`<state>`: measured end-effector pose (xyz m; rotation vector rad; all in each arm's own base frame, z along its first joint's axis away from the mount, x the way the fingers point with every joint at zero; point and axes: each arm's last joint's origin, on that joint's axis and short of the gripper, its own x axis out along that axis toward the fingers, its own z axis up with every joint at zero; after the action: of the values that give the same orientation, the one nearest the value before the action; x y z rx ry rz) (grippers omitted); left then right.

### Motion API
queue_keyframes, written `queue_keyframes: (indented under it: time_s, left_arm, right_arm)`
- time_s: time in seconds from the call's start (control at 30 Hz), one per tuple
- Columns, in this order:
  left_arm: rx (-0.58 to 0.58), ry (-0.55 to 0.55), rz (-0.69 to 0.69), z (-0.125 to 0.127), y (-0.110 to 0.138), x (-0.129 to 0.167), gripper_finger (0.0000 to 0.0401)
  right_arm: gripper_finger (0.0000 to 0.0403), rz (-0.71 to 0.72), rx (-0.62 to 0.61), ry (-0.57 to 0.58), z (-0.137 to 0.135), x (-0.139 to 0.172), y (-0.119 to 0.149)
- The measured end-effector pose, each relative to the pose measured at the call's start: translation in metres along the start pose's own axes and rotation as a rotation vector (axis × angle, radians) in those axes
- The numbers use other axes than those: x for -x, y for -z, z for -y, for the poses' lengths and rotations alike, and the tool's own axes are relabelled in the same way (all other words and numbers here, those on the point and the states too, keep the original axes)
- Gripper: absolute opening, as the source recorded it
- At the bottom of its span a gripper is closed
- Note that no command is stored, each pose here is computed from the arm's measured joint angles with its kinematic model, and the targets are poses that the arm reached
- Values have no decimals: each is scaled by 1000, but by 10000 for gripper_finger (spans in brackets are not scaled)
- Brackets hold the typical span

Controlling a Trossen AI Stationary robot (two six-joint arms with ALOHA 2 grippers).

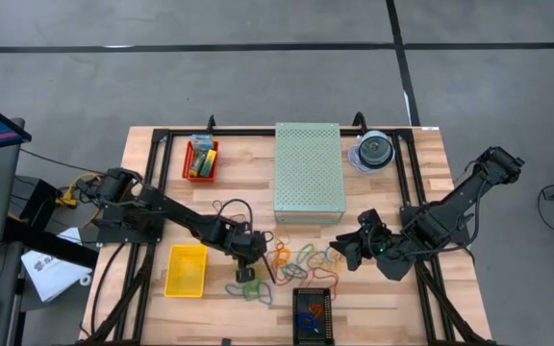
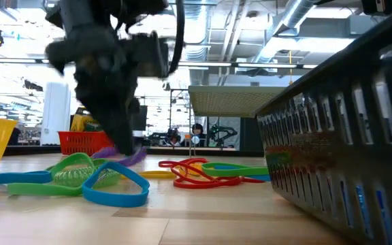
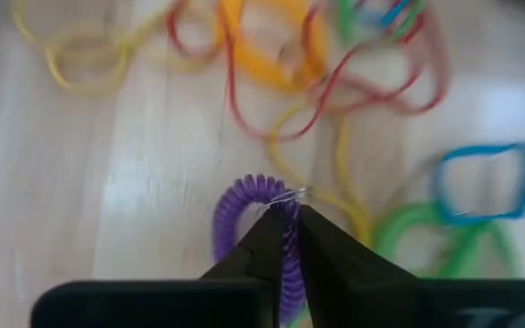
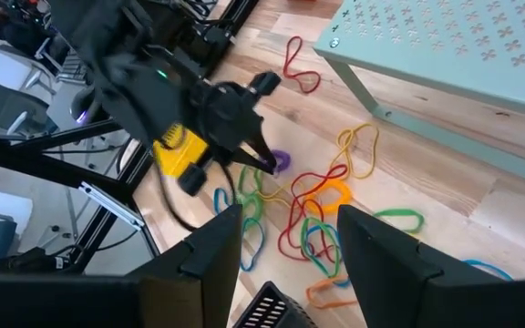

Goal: Pick & Place Office Desk Supplies
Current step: Put the violet spring keychain into the black bin

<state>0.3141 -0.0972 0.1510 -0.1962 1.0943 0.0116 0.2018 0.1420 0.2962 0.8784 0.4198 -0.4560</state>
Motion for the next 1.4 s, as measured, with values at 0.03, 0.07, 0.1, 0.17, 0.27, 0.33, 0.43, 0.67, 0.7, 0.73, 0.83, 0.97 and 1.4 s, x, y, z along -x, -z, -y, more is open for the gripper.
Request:
queue_keyframes:
  time_s: [0.03,0.07,0.1,0.17,0.27,0.33,0.43,0.67,0.7,0.73,0.83,0.97,1.4]
  left_arm:
    - [3,11,25,1,-3,6,14]
    - [10,25,58,1,-6,14,11]
    - [19,40,93,1,-10,21,10]
    - [33,79,175,3,-18,38,9]
    - [39,161,311,6,-30,62,12]
    - [37,234,387,9,-36,75,12]
    - [59,332,503,13,-45,91,10]
    - [98,501,626,21,-58,100,10]
    - [97,521,620,23,-58,96,10]
    - [98,533,612,25,-59,91,10]
    - [96,569,564,35,-56,73,10]
    - [74,606,510,56,-63,49,11]
    - [13,606,458,86,-92,-18,13]
  right_arm:
    - [178,0,0,0,0,0,0]
    - [178,0,-1,-1,0,0,0]
    - [178,0,1,-1,0,0,0]
    - [178,0,1,-1,0,0,0]
    - [178,0,3,-1,0,0,0]
    - [178,1,9,-8,-1,0,0]
    - [178,3,18,-17,-2,0,0]
    - [178,4,49,-55,-6,1,0]
    - [178,4,49,-55,-6,1,0]
    - [178,5,48,-54,-6,1,0]
    - [178,4,48,-48,-6,1,0]
    - [178,6,50,-43,-5,1,0]
    - [178,1,52,-21,-2,1,0]
